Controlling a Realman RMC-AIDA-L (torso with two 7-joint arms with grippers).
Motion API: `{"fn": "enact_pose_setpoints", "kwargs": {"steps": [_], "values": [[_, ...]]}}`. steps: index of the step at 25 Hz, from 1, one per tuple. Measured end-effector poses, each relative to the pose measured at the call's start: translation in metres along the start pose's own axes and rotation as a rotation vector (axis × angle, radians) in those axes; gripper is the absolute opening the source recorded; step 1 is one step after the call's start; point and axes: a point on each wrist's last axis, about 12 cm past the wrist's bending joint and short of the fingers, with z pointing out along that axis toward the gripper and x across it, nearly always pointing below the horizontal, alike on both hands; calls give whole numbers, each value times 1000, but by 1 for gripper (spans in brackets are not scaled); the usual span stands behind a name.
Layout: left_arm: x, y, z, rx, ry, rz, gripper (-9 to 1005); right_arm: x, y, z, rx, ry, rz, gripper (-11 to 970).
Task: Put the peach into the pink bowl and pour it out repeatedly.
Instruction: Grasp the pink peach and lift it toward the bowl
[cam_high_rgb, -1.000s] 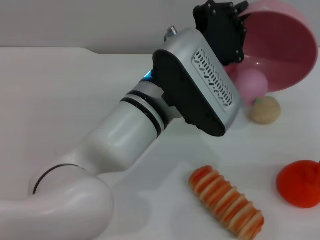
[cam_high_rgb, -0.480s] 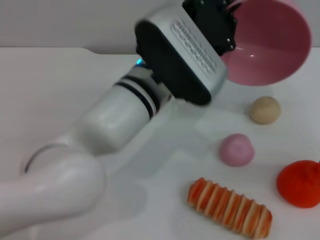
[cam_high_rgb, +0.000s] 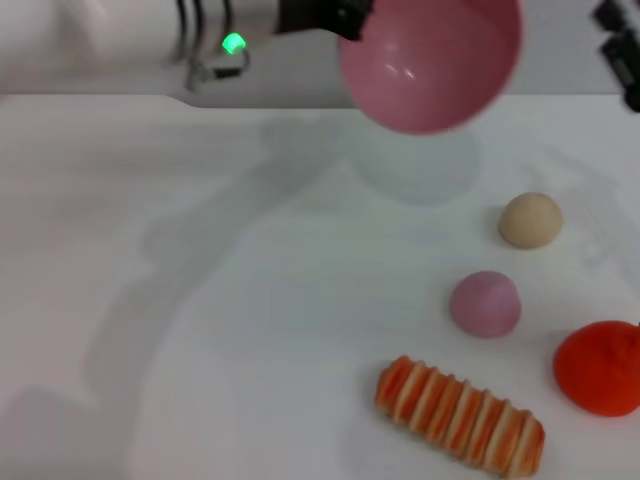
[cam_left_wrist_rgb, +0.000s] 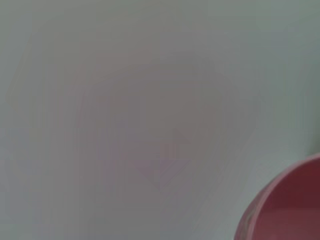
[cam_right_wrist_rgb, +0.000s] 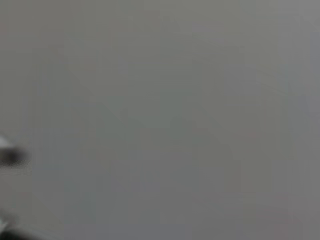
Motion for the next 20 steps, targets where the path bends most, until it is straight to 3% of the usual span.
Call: {"fn": "enact_pose_setpoints", "kwargs": {"steps": [2,3,4,5,7,14,17,20], "values": [[-4,25,-4,8,75,-71,41,-4,6,6,-96,29,3,309],[-4,25,-4,8,75,-71,41,-6,10,9,-143,46,6,307],[-4,36,-8,-2,116,-91,41,-8,14,13,-205,78,13,306],[-4,53,-17,-41,207,-112,41,-10,17,16,-263,113,20,305],[-3,62,-27,-58,277,-117,41,-14,23,22,-359,191,40,303],[14,79,-49,-80,346,-183,41,-49,50,45,-709,516,76,295],[22,82,-53,-86,362,-204,41,-63,56,56,-757,701,69,292],[28,82,-55,-86,375,-216,41,-71,59,70,-724,919,30,288]]}}
